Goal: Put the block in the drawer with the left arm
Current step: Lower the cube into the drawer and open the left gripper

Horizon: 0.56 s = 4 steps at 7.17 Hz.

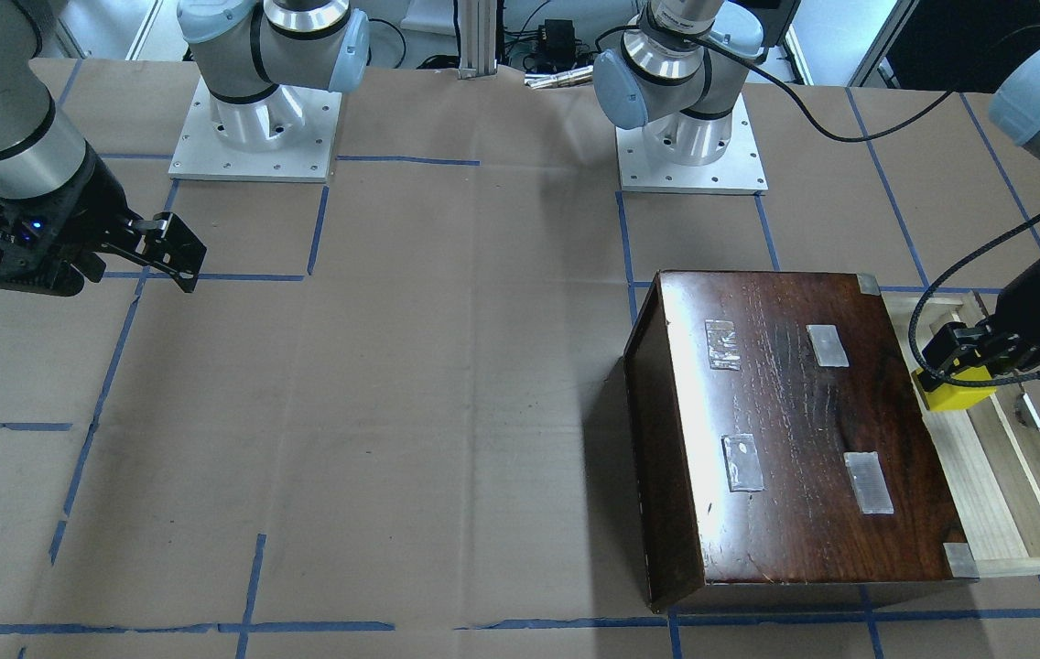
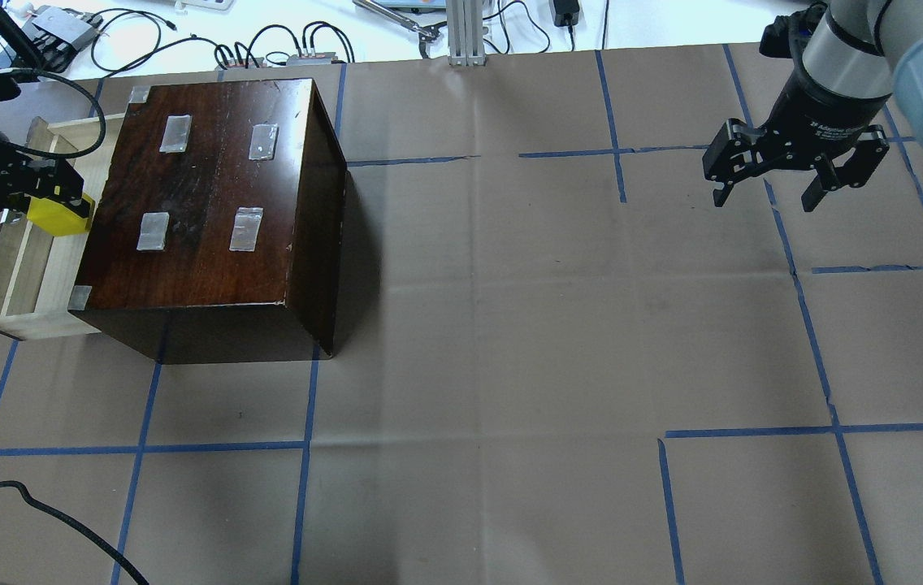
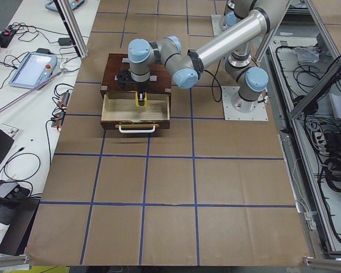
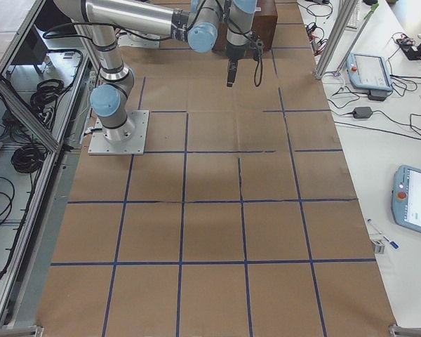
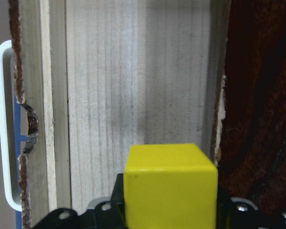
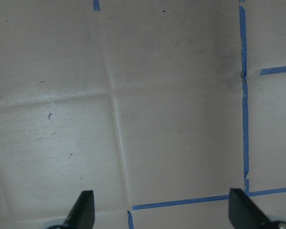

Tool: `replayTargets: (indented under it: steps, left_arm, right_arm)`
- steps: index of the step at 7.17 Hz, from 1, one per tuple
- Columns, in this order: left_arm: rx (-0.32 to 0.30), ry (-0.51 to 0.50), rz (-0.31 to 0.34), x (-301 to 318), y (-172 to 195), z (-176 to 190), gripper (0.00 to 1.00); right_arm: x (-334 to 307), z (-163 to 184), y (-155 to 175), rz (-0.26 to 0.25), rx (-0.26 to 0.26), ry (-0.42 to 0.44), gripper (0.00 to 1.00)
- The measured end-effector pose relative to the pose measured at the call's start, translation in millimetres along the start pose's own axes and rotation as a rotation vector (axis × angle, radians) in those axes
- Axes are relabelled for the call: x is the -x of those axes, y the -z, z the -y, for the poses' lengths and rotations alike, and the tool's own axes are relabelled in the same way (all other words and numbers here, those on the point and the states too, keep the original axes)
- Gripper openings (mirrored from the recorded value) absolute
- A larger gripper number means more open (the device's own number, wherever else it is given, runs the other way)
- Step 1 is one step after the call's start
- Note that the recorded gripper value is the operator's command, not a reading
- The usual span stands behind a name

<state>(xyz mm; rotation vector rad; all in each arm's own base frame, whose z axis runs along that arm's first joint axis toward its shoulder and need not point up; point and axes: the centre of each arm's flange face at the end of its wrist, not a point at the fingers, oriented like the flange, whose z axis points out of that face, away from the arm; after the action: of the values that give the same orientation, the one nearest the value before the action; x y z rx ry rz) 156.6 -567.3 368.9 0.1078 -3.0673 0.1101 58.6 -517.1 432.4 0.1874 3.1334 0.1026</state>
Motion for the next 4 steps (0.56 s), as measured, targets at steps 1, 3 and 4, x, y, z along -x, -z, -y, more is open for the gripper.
replayTargets:
  steps: [1,3,4]
  left_arm:
    - [0.001,0.002,0.000,0.7,-1.1,0.2,0.75]
    - [0.000,0.006,0.000,1.5,-1.8,0.4,0.95]
    - [-0.002,0.007,0.000,2.0,-1.7,0.7,0.97]
  right_arm:
    - [0.0,0.0,0.0,0.000,0.000,0.000,1.00]
    - [0.0,0.0,0.2,0.000,0.000,0.000,1.00]
    - [0.0,0.1,0.3,0.000,0.000,0.000,1.00]
